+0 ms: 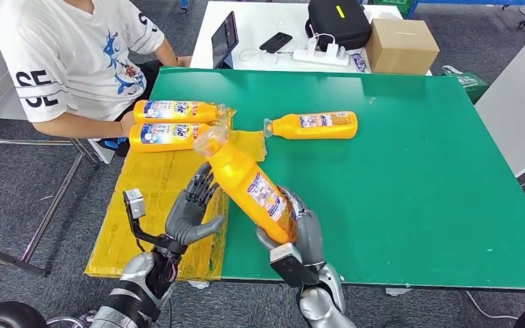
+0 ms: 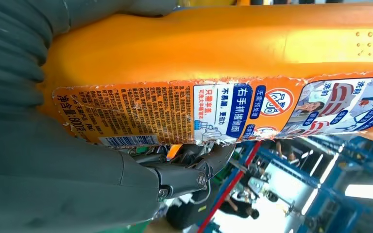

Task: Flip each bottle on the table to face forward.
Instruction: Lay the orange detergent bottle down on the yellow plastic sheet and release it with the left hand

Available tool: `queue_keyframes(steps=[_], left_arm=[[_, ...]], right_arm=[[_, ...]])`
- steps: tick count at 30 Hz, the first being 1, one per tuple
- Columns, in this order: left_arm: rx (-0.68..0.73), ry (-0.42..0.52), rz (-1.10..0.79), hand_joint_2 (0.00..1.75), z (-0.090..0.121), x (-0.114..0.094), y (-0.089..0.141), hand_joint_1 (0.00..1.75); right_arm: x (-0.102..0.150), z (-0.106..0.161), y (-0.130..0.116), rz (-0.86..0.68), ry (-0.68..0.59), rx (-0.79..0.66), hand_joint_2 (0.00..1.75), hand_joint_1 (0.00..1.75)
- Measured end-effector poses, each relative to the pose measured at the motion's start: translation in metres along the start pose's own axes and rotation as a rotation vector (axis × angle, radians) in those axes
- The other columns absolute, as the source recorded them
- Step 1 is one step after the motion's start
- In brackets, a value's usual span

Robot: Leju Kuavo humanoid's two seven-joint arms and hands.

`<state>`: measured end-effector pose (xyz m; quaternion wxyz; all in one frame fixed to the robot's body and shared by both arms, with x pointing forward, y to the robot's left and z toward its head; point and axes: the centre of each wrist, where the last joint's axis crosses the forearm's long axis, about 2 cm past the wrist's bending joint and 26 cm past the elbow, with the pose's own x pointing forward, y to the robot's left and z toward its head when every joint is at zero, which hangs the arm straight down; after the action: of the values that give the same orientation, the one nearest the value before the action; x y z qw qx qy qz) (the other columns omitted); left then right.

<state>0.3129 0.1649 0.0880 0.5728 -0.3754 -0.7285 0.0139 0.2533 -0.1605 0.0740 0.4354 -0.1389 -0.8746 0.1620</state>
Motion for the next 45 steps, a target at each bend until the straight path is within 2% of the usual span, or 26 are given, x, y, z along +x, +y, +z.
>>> queue_keyframes(steps=[7, 14, 19, 23, 30, 35, 42, 43, 44, 45], left_arm=[[-0.036, 0.061, -0.018, 1.75, 0.001, -0.004, 0.003, 0.00], [-0.032, 0.073, -0.005, 1.75, 0.003, -0.005, 0.006, 0.00], [-0.052, 0.061, 0.095, 1.75, 0.005, -0.005, 0.007, 0.00], [-0.070, 0.048, 0.196, 1.75, 0.007, -0.004, 0.007, 0.00], [-0.092, 0.065, 0.242, 1.75, 0.015, -0.007, 0.008, 0.00], [-0.111, 0.088, 0.210, 1.75, 0.016, -0.008, 0.008, 0.00], [-0.158, 0.146, -0.035, 1.75, 0.008, -0.009, 0.007, 0.05], [-0.164, 0.150, -0.048, 1.75, 0.007, -0.009, 0.007, 0.17], [-0.169, 0.154, -0.056, 1.75, 0.007, -0.009, 0.007, 0.47], [-0.171, 0.156, -0.061, 1.75, 0.007, -0.010, 0.007, 0.89]], right_arm=[[0.009, 0.009, 0.032, -0.052, -0.001, 0.125, 1.75, 1.75], [0.008, 0.010, 0.038, -0.058, 0.003, 0.163, 1.75, 1.75], [0.004, 0.014, 0.048, -0.065, 0.009, 0.257, 1.75, 1.75], [0.001, 0.027, 0.059, -0.073, 0.044, 0.340, 1.75, 1.75], [-0.006, 0.035, 0.063, -0.061, 0.080, 0.380, 1.75, 1.75], [-0.008, 0.036, 0.065, -0.056, 0.088, 0.399, 1.75, 1.75], [-0.008, 0.038, 0.067, -0.062, 0.110, 0.384, 1.75, 1.75], [-0.008, 0.038, 0.067, -0.061, 0.112, 0.383, 1.75, 1.75], [-0.008, 0.038, 0.067, -0.061, 0.113, 0.383, 1.75, 1.75], [-0.008, 0.038, 0.067, -0.061, 0.114, 0.383, 1.75, 1.75]])
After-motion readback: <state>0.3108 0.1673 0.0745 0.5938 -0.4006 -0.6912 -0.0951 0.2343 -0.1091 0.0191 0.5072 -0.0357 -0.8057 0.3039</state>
